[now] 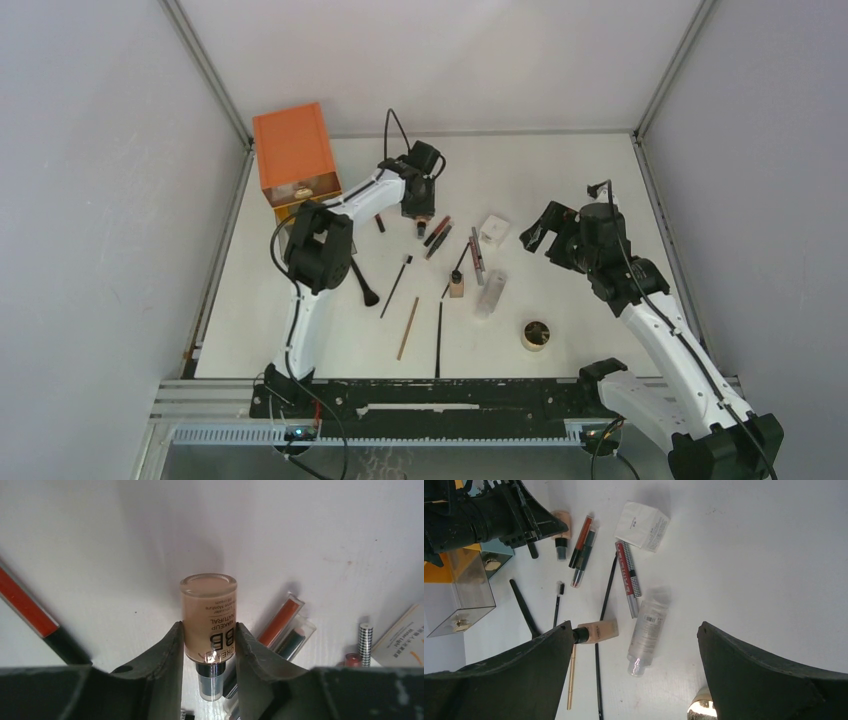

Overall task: Organize the makeup
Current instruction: Pick up the makeup from the center of the board, then place the makeup in the drawer.

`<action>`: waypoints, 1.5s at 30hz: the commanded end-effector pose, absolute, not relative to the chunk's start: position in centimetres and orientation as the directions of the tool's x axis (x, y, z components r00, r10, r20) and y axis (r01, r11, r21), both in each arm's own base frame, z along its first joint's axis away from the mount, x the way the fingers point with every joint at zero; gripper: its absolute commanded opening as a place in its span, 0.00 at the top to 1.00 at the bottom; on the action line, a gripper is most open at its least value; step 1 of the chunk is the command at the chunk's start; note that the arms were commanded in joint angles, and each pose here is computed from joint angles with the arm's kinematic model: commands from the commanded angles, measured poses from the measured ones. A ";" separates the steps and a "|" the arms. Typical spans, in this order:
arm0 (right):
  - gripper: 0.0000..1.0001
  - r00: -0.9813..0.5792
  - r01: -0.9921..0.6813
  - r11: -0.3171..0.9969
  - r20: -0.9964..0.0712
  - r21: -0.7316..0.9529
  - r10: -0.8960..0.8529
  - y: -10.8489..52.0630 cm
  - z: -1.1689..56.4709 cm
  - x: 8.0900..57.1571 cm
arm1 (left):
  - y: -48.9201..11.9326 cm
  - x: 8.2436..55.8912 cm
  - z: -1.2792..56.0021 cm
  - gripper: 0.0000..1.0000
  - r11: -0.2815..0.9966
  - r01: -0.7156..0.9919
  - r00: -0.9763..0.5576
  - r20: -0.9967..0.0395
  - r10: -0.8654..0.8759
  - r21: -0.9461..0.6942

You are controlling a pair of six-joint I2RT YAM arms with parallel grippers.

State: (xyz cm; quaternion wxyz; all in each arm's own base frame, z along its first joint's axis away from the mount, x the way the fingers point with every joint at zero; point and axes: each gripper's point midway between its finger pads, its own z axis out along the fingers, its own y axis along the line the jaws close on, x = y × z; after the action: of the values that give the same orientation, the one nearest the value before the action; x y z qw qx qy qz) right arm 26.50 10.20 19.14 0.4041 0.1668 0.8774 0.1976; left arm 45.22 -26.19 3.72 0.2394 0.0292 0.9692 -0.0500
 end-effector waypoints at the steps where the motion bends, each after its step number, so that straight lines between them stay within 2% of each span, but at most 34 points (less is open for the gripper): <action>1: 0.00 -0.591 0.119 0.850 -0.651 0.514 0.476 10.5 20.0 27.1 | -26.6 46.3 5.2 0.65 0.983 0.099 -0.868 -0.496 0.010 -0.155; 3: 0.00 -0.593 0.118 0.849 -0.649 0.516 0.477 10.6 20.0 27.1 | -26.4 46.4 6.9 0.66 0.981 0.110 -0.856 -0.517 0.014 -0.157; 8: 0.00 -0.592 0.112 0.848 -0.650 0.518 0.476 10.7 20.0 27.3 | -25.8 45.5 15.5 0.68 0.967 0.166 -0.777 -0.629 0.007 -0.194; 12: 0.00 -0.597 0.108 0.846 -0.647 0.522 0.475 10.9 19.7 27.6 | -23.0 43.6 21.8 0.68 0.974 0.170 -0.698 -0.716 0.014 -0.147; 15: 0.00 -0.605 0.102 0.845 -0.641 0.526 0.472 11.2 19.4 27.8 | -20.1 41.2 24.0 0.67 0.983 0.154 -0.674 -0.738 0.034 -0.096; 27: 0.00 -0.628 0.076 0.841 -0.629 0.536 0.458 12.1 18.7 29.0 | -5.5 32.3 22.5 0.65 0.996 -0.094 -0.706 -0.705 -0.070 -0.005; 32: 0.01 -0.632 0.065 0.832 -0.623 0.550 0.461 12.6 18.8 29.3 | -3.2 32.1 20.8 0.64 0.985 -0.169 -0.730 -0.669 -0.140 -0.021; 39: 0.01 -0.635 0.077 0.836 -0.620 0.544 0.462 12.3 18.6 29.0 | -0.2 34.9 20.2 0.63 0.957 -0.290 -0.684 -0.706 -0.184 0.032; 41: 0.01 -0.632 0.080 0.836 -0.622 0.542 0.463 12.2 18.8 28.8 | 0.7 35.5 20.2 0.60 0.944 -0.325 -0.680 -0.708 -0.192 0.056; 45: 0.01 -0.625 0.087 0.841 -0.628 0.534 0.464 11.8 18.7 28.4 | 1.0 36.3 20.6 0.32 0.935 -0.346 -0.680 -0.706 -0.196 0.074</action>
State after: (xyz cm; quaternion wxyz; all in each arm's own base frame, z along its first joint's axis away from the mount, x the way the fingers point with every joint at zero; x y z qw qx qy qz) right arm 28.24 12.26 17.45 0.3793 0.1509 0.8837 0.2291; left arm 34.00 0.20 17.67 0.3278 -0.1302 0.9317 0.0870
